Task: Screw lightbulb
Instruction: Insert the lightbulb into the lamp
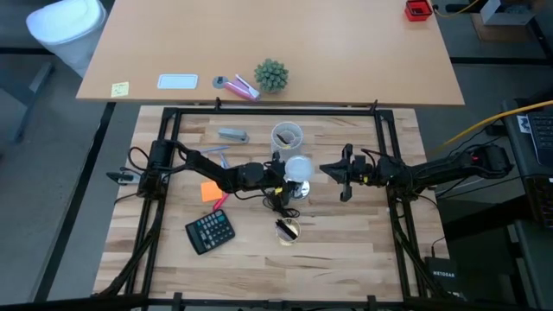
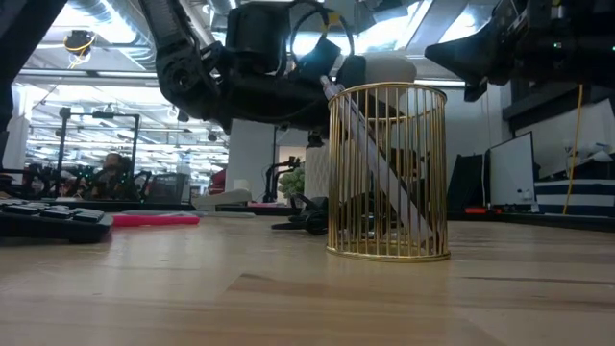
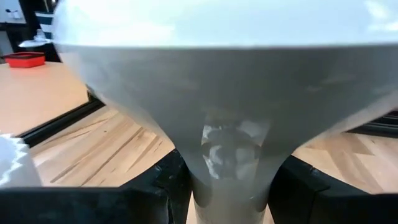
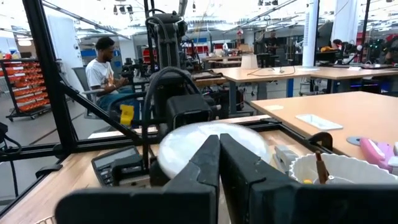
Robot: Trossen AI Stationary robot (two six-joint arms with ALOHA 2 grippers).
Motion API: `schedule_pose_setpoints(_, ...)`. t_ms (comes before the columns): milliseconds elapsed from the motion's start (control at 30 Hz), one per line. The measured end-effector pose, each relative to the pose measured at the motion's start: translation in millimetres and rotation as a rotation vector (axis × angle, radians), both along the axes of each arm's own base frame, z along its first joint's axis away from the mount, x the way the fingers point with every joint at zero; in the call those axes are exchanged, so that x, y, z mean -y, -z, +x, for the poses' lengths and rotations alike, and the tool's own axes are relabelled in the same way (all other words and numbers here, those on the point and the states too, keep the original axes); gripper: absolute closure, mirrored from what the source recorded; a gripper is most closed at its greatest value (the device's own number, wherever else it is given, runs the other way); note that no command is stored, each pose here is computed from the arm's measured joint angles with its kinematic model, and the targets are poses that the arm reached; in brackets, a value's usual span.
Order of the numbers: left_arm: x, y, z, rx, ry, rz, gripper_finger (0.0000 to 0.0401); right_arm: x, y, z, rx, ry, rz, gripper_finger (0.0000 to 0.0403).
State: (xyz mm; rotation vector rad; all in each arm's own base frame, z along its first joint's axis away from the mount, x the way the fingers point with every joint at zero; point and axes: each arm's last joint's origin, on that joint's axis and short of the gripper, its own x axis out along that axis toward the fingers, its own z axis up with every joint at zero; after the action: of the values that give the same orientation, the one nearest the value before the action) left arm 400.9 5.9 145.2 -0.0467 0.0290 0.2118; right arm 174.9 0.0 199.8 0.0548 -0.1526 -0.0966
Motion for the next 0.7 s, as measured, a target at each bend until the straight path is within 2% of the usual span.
schedule_pose_setpoints(400,8.0,-12.3,9.2,0.041,0.022,0.021,0.0245,0.0,-0.4,-0.1,0.004,-0.001,0.001,0.0391)
schedule_pose_setpoints(700,7.7,-12.1,9.2,0.06,0.018,-0.081,0.0245,0.0,-0.3,0.0,0.003,-0.001,0.002,0.0391)
